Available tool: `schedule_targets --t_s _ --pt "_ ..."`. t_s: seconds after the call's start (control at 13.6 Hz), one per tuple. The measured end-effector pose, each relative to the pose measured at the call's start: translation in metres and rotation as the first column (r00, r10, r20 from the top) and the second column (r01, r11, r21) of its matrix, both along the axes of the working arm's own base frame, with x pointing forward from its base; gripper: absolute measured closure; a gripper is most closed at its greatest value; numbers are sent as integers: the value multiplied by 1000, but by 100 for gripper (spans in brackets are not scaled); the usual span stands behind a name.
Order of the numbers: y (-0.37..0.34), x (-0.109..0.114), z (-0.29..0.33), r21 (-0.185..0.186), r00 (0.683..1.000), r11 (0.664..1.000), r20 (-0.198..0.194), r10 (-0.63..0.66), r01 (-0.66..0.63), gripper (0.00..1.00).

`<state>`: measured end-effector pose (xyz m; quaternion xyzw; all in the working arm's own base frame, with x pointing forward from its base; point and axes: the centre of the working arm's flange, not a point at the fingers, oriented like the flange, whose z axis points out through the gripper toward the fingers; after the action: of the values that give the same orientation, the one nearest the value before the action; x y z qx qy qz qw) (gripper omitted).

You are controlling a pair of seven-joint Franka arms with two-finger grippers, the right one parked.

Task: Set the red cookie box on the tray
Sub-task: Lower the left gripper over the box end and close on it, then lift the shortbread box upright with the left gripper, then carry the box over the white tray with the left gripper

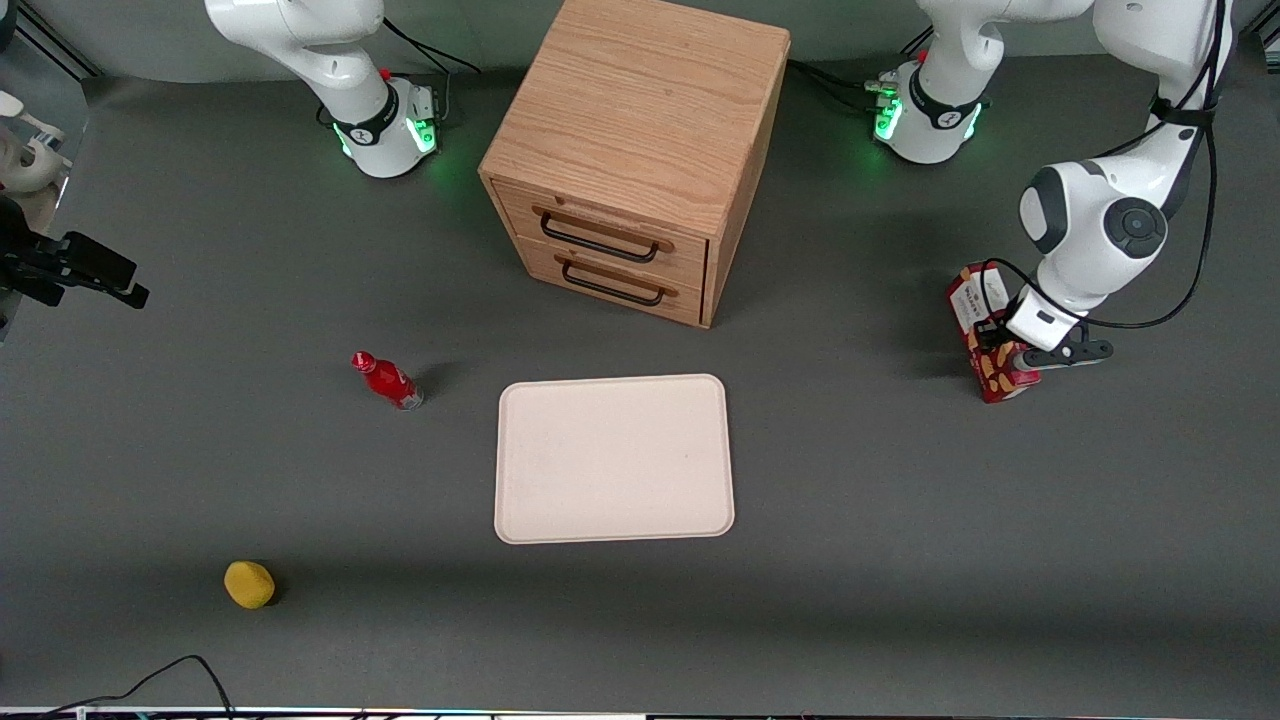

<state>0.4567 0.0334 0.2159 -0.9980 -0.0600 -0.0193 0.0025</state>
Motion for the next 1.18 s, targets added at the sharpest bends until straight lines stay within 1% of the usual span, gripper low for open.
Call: schedule_targets --t_s 0.15,0.37,0.59,0.74,0.89,1.03,1.18 --pt "-1 -1 1 -3 1000 1000 -12 -1 1 75" --pt "-12 0 20 -26 998 1000 -55 -2 1 75" --pt "-35 14 87 -64 992 998 -127 -12 4 75" --pt "-50 29 151 -80 986 997 -165 -27 14 75" --pt "-68 44 221 -83 983 996 -178 -35 21 75" --pt "-93 54 277 -75 984 997 -174 -25 12 75" --pt "-133 61 316 -60 985 998 -169 22 -32 75"
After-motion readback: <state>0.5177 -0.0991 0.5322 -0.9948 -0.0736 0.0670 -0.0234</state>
